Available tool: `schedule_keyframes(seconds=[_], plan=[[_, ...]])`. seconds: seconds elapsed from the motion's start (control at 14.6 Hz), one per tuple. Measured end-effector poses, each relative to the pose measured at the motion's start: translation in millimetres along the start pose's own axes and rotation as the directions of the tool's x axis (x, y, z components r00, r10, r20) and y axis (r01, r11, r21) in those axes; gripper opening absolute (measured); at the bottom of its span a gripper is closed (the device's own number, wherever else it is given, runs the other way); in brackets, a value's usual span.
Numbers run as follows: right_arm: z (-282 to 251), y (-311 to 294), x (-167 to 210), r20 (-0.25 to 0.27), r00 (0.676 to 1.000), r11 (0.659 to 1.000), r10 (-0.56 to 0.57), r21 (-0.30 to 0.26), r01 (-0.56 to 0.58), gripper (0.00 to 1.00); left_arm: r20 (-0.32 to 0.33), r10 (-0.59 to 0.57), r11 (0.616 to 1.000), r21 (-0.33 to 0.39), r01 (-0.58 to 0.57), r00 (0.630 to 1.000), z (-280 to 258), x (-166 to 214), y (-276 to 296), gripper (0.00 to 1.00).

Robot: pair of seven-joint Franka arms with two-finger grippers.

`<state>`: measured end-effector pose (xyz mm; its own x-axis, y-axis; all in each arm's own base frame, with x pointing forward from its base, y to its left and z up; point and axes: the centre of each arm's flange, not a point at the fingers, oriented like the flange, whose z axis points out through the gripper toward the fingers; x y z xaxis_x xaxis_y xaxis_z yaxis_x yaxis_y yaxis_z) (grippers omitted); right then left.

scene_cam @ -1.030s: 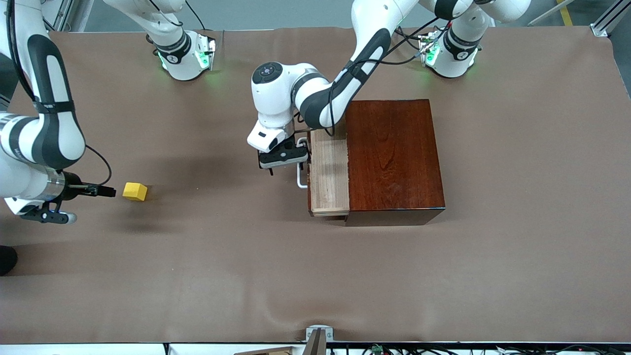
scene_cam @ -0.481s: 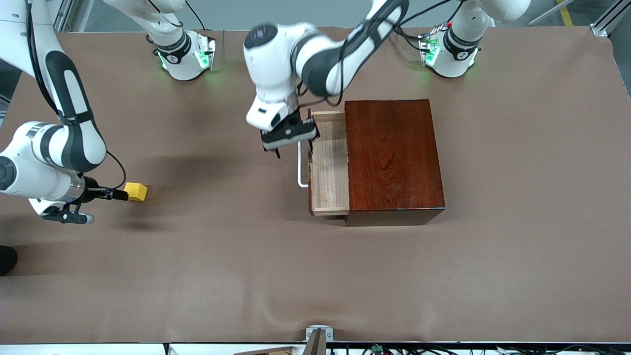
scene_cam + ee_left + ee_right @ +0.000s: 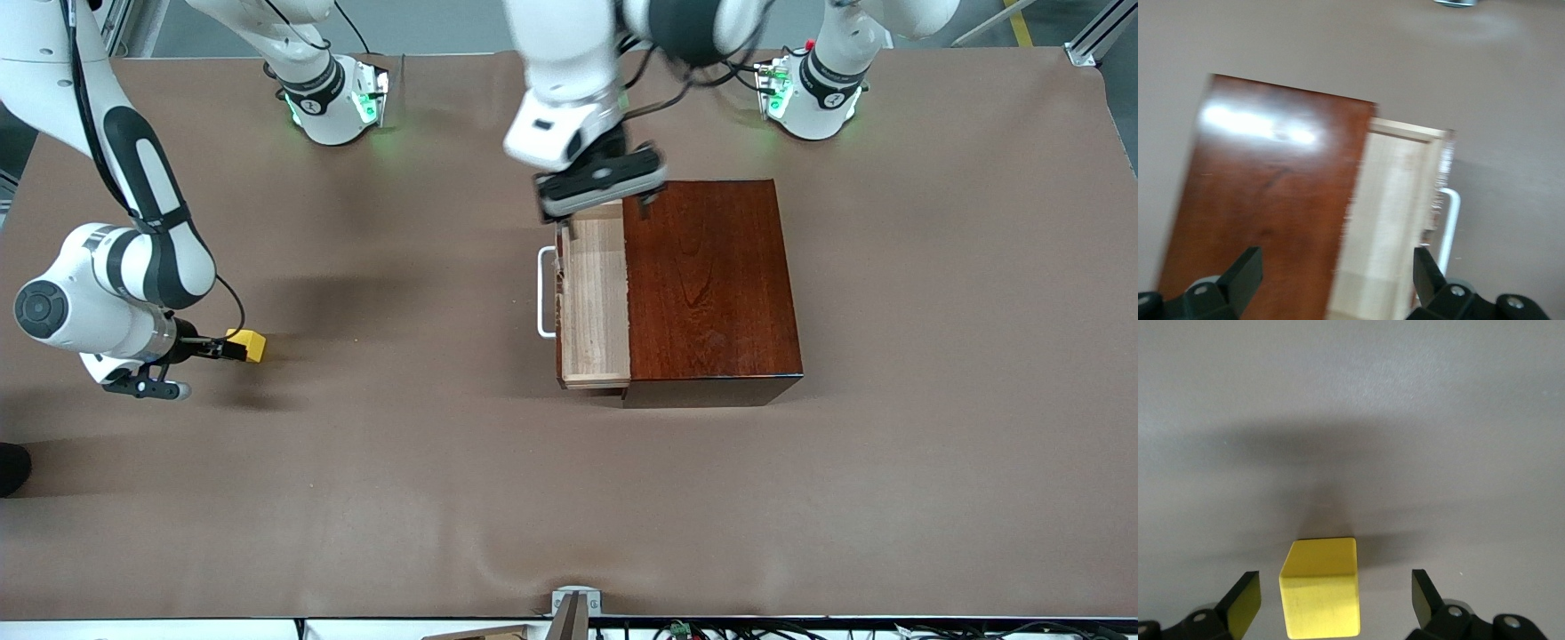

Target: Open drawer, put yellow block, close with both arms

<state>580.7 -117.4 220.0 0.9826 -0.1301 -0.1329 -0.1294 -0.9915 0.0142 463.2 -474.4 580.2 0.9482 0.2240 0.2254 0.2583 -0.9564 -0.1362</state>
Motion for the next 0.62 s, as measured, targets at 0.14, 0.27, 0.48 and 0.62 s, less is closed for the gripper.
schedule_keyframes(seconds=[0.14,0.27,0.48,0.62], plan=[[6.8,-1.4,-4.8,0.014,1.000,1.000,-0.002,0.002,0.002,1.00,0.014,-0.038,0.999,0.015,0.037,0.999,-19.6,20.8,-36.6,1.00],[12.1,-2.3,-8.2,0.015,1.000,1.000,-0.002,0.003,0.002,1.00,0.028,-0.042,0.999,0.028,0.041,0.999,-33.9,41.4,-72.9,1.00],[23.5,-4.9,-14.8,-0.003,1.000,1.000,0.001,0.008,-0.001,1.00,0.050,0.072,0.997,0.030,-0.073,0.996,-42.1,81.7,-134.7,1.00],[29.5,-6.3,-19.1,-0.001,1.000,1.000,0.007,0.015,-0.007,0.93,0.090,0.148,0.989,-0.002,-0.148,0.985,-39.0,108.6,-179.7,1.00]])
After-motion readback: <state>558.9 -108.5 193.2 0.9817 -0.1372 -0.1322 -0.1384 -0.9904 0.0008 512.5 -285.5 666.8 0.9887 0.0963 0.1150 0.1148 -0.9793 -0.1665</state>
